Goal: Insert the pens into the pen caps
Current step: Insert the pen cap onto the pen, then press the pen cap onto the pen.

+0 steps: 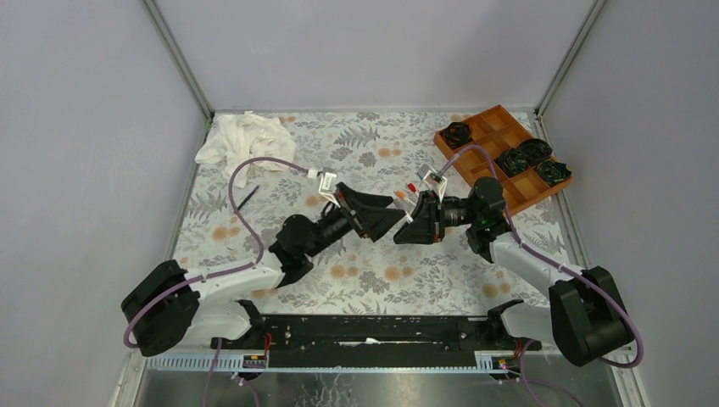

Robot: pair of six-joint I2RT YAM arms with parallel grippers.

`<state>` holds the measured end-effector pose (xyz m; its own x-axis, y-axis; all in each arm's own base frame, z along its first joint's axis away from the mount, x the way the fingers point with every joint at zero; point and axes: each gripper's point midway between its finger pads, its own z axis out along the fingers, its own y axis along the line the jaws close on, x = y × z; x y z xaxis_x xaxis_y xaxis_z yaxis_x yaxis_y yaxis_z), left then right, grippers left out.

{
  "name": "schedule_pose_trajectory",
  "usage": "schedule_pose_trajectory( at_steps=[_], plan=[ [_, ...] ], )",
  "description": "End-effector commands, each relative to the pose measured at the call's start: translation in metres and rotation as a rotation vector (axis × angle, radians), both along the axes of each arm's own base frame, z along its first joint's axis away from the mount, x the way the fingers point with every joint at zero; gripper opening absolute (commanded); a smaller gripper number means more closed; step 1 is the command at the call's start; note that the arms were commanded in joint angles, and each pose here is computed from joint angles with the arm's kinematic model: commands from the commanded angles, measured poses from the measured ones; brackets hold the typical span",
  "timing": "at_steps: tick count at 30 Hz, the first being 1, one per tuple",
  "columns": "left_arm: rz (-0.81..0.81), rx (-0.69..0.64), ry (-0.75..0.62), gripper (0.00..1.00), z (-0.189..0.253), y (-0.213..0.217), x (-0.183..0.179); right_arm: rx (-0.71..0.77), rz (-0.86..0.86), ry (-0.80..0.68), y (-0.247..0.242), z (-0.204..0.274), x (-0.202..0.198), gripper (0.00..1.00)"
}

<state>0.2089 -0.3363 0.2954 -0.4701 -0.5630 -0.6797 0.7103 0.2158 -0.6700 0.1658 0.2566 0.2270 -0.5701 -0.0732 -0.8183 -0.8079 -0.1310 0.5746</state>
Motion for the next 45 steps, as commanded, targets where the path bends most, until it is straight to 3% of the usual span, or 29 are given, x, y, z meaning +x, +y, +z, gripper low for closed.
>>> schedule_pose_trajectory(
  at_steps=[1, 4, 10, 13, 18, 20, 29, 33, 37, 45],
  plan=[
    [-0.023, -0.088, -0.106, 0.98, 0.038, -0.011, 0.003, 0.027, 0.044, -0.079, -0.002, 0.013, -0.009, 0.00],
    [-0.029, -0.110, -0.096, 0.94, 0.042, -0.016, 0.008, 0.025, 0.045, -0.079, -0.001, 0.013, -0.008, 0.00],
    [-0.047, -0.132, -0.068, 0.72, 0.041, -0.021, 0.010, 0.022, 0.043, -0.074, -0.002, 0.013, -0.008, 0.00],
    [-0.056, -0.139, -0.057, 0.55, 0.040, -0.022, 0.010, 0.023, 0.045, -0.075, -0.002, 0.014, -0.008, 0.00],
    [-0.092, -0.132, -0.049, 0.13, 0.038, -0.027, 0.009, 0.023, 0.045, -0.075, -0.002, 0.014, -0.008, 0.00],
    [-0.111, -0.126, -0.048, 0.01, 0.037, -0.030, 0.008, 0.023, 0.043, -0.076, -0.002, 0.015, -0.008, 0.00],
    [-0.273, -0.016, 0.004, 0.00, -0.007, -0.044, -0.015, 0.022, 0.050, -0.058, -0.001, 0.023, -0.008, 0.00],
    [-0.212, 0.136, 0.163, 0.00, -0.040, -0.043, -0.006, -0.073, -0.028, -0.035, 0.000, 0.008, 0.008, 0.00],
    [-0.138, 0.254, 0.263, 0.00, -0.054, -0.041, -0.004, -0.148, -0.096, -0.161, -0.002, 0.001, 0.026, 0.00],
    [-0.167, 0.211, 0.337, 0.00, -0.061, -0.060, -0.021, -0.160, -0.143, -0.173, -0.001, -0.002, 0.036, 0.00]
  ],
)
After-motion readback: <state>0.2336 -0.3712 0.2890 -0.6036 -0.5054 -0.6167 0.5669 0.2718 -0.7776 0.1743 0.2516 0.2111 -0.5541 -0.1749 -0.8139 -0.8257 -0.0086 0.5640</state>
